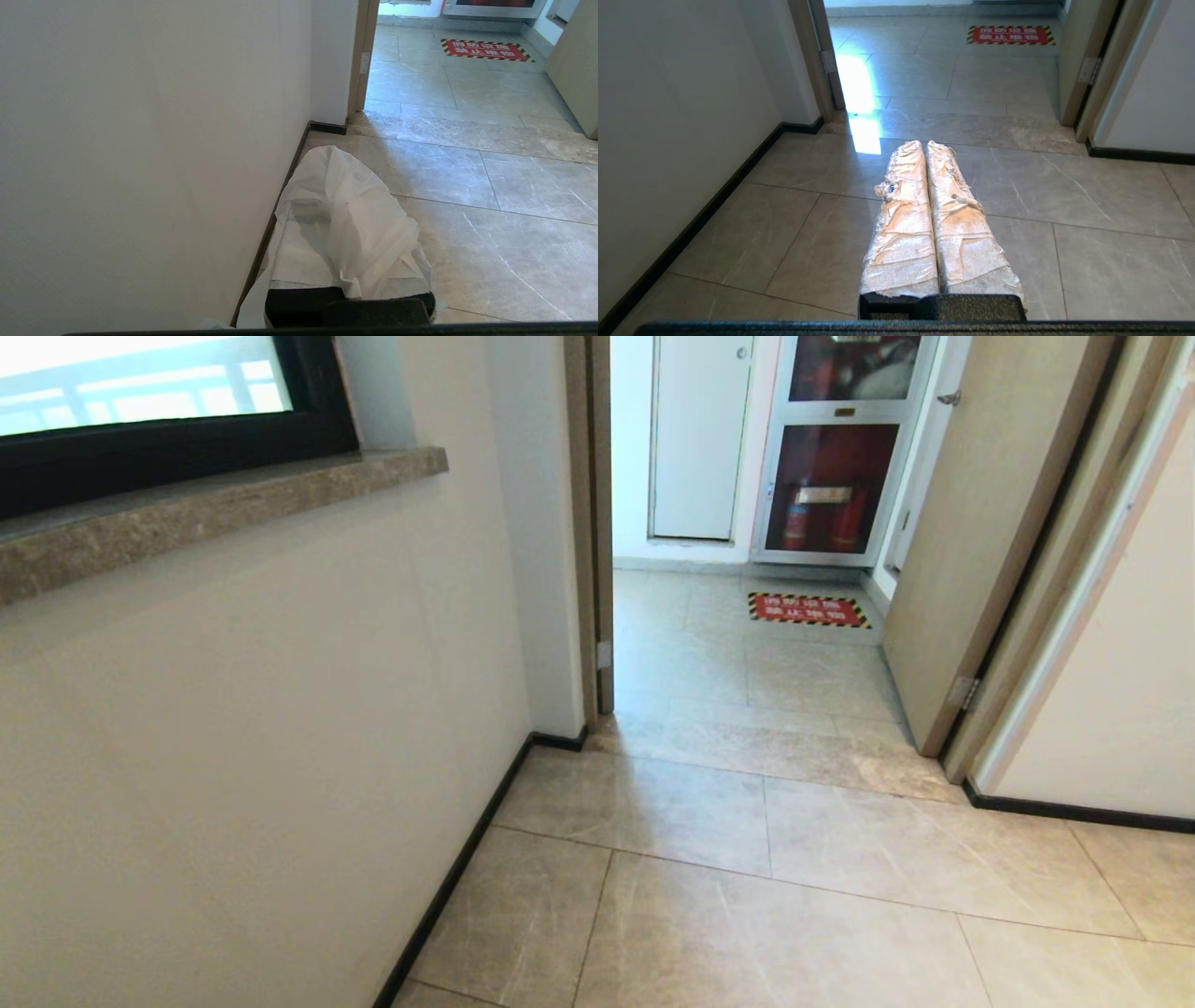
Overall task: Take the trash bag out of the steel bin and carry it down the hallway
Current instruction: Put the trash bag at the door
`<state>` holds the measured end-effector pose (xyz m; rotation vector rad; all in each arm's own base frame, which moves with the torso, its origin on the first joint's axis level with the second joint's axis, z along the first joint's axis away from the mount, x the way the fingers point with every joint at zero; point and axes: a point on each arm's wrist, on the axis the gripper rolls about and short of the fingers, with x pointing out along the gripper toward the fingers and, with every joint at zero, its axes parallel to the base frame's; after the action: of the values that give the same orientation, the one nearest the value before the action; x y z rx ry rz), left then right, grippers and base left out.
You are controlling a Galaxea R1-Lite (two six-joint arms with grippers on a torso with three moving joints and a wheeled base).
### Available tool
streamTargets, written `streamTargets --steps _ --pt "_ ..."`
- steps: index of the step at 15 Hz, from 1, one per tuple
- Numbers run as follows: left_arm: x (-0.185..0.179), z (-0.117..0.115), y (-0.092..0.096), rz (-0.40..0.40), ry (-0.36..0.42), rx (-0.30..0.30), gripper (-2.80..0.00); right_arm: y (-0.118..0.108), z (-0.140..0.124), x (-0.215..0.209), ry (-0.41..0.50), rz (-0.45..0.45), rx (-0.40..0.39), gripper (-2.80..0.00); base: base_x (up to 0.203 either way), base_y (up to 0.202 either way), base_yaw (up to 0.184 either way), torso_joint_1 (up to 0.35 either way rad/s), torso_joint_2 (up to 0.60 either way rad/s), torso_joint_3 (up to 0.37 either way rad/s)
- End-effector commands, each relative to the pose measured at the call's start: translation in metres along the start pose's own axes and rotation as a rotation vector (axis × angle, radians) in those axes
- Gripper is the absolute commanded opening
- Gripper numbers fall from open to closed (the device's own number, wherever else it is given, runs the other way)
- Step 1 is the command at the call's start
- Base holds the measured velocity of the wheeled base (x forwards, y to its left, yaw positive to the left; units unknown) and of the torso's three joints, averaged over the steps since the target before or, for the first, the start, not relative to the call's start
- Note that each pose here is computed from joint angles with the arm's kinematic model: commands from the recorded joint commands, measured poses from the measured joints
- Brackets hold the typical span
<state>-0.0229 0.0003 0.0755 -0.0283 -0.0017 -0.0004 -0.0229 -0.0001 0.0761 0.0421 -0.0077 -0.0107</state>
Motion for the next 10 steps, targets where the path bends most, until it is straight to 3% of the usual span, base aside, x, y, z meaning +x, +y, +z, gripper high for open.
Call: streamTargets --steps 1,5,10 --pt "0.0 0.0001 0.0 0.002 -0.001 0.0 -2.8 0.0 0.0 0.0 0.0 0.003 -0.001 -2.8 0.0 0.0 0.0 0.0 0.0 0.0" --pt "0.0001 0.0001 0.0 0.002 0.0 -0.001 -2.8 0.0 0.0 0.0 0.0 0.003 -0.002 -2.8 0.0 0.0 0.0 0.0 0.0 0.0" --pt "0.0 0.0001 0.0 0.002 -0.001 0.002 -2.8 -0.0001 0.0 0.0 0.0 0.0 -0.001 -2.8 0.001 -0.009 0.146 0.002 0.0 0.003"
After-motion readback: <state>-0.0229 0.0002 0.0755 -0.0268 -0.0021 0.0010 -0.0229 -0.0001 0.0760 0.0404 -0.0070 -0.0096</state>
